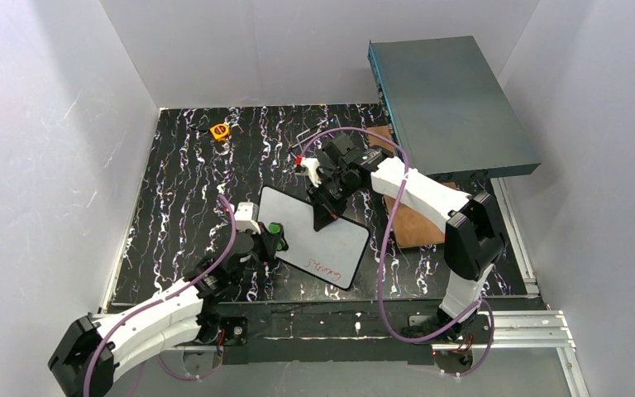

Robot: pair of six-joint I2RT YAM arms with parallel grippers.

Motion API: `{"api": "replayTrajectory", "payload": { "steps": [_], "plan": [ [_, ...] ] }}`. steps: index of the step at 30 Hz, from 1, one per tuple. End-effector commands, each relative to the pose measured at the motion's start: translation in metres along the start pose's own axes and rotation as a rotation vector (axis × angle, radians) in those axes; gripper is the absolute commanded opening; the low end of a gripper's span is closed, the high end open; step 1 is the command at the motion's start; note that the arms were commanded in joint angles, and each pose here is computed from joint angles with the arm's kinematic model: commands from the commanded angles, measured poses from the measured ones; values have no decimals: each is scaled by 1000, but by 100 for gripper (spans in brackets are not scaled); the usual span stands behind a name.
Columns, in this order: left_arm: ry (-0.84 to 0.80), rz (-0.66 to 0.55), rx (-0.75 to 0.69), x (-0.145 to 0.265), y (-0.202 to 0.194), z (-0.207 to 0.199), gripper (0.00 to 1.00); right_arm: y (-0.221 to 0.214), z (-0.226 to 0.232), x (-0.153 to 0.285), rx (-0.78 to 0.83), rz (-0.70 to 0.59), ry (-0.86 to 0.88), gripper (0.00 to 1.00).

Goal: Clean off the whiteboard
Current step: Erase the center of the board with the whiteboard.

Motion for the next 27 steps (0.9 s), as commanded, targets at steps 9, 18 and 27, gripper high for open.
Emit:
{"api": "replayTrajectory", "payload": {
  "steps": [9,18,27],
  "plan": [
    [-245,128,-110,1,-37,-37,0,12,37,-1,48,-35,196,1],
    [-179,113,-173,-3,-52,-32,0,31,31,5,35,-51,199,1],
    [-42,-2,-153,-2,-19,7,0,57,23,4,21,-73,159,1]
  ]
}}
Point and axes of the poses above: each gripper's point midway between its finger pads, its own x axis back along the fingers, its own z axis along the line the jaws close on, y = z × x, the point moved 7 cm from there along x, back along the fingers, and after that the axes turned 6 degrees about x, right-handed, at the moved point
